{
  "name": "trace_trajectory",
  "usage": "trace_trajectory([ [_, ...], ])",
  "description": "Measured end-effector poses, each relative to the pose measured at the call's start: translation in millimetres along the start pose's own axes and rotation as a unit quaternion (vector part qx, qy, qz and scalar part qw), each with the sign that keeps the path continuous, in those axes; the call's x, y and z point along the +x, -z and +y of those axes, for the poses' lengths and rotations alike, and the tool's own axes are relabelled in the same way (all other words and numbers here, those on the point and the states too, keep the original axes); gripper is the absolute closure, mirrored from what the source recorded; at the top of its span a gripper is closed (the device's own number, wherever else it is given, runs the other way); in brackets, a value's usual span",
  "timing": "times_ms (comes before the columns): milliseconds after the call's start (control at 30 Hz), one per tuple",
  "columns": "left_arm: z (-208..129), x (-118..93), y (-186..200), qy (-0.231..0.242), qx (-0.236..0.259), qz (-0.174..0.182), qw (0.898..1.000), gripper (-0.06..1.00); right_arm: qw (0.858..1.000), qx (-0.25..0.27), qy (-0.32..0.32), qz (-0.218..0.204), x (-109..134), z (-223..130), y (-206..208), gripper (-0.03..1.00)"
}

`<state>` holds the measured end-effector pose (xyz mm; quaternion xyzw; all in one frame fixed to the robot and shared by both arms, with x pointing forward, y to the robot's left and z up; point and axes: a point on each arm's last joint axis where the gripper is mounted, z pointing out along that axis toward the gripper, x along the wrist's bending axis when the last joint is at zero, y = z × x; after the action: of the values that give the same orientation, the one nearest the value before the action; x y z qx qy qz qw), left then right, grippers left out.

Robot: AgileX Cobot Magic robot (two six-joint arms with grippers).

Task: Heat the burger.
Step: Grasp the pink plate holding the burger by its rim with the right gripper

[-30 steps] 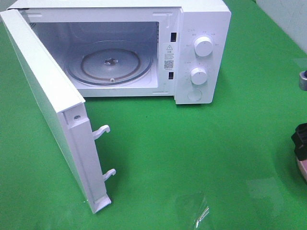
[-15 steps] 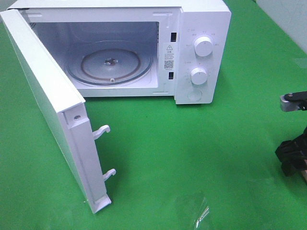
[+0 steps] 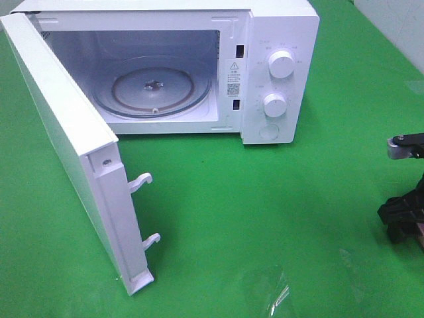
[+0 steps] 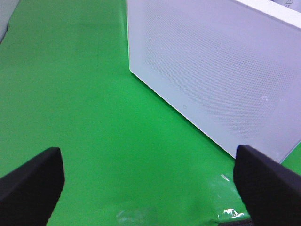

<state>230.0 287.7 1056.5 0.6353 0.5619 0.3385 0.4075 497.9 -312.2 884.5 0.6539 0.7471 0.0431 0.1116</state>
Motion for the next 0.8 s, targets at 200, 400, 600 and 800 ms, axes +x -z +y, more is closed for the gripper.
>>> trace_trajectory([
  [200,0.0,0.0,0.0,0.0,0.0,0.0,1.0,0.05,1.0,0.003,-0.01,0.001,0.3,0.1,-2.5,0.23],
  [400,0.0,0.0,0.0,0.0,0.0,0.0,1.0,0.05,1.0,0.009,-0.018,0.0,0.1,-0.9,-3.0,0.42],
  [600,0.0,0.0,0.0,0.0,0.0,0.0,1.0,0.05,1.0,0.017,-0.013,-0.004,-1.0,-1.6,-2.6,0.73],
  [800,0.0,0.0,0.0,0.0,0.0,0.0,1.0,0.05,1.0,0.021,-0.023,-0.001,-0.7,-1.2,-1.5,0.84],
])
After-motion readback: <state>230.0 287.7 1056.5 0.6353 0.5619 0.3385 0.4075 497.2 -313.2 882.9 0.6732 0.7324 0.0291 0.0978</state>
